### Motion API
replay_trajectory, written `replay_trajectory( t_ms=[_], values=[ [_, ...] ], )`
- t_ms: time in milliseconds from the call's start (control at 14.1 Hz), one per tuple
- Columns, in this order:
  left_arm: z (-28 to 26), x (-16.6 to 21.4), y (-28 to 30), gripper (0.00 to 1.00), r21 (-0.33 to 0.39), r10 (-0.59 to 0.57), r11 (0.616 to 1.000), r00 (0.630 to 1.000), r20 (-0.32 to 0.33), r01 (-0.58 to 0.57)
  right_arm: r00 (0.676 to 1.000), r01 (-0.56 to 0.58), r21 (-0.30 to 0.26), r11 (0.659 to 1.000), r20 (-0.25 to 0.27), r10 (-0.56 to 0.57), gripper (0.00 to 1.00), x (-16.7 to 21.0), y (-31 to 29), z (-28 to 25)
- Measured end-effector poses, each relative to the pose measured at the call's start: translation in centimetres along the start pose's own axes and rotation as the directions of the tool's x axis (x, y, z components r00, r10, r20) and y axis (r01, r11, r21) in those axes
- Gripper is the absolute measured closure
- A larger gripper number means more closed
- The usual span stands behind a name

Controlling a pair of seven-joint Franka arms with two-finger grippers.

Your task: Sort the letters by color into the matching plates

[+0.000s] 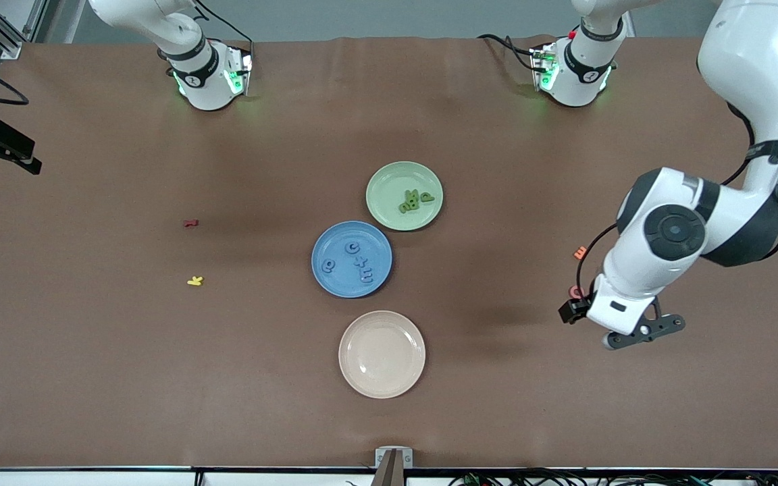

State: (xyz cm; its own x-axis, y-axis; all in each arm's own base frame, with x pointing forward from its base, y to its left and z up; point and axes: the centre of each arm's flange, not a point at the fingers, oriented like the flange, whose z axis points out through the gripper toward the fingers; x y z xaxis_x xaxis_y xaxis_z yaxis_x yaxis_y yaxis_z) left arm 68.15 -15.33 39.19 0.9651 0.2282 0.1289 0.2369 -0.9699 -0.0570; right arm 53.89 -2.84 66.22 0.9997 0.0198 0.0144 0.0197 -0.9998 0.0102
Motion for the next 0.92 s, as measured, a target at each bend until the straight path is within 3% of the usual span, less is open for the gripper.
replay_trajectory(
  t_ms=[212,496,708,921],
  values=[
    [-5.0,0.7,-2.8,0.00,-0.036,0.005,0.999,1.000,-0.010,-0.005,1.000,0.003,-0.003,1.000,0.006,-0.003,0.00,0.2,-0.2,0.3],
    [-11.2,0.5,-8.2,0.00,-0.083,0.031,0.996,0.999,0.034,-0.028,1.000,0.003,-0.005,1.000,0.011,-0.003,0.00,0.3,-0.3,0.6],
    [-15.9,-0.6,-12.8,0.00,-0.101,0.026,0.995,0.997,0.073,-0.019,1.000,0.003,-0.006,1.000,0.012,-0.002,0.00,0.4,-0.3,0.6],
    [-19.9,-2.3,-15.0,0.00,-0.104,0.089,0.991,0.994,0.058,-0.083,1.000,-0.007,-0.008,1.000,0.016,0.007,0.00,0.5,0.4,0.9]
  ],
)
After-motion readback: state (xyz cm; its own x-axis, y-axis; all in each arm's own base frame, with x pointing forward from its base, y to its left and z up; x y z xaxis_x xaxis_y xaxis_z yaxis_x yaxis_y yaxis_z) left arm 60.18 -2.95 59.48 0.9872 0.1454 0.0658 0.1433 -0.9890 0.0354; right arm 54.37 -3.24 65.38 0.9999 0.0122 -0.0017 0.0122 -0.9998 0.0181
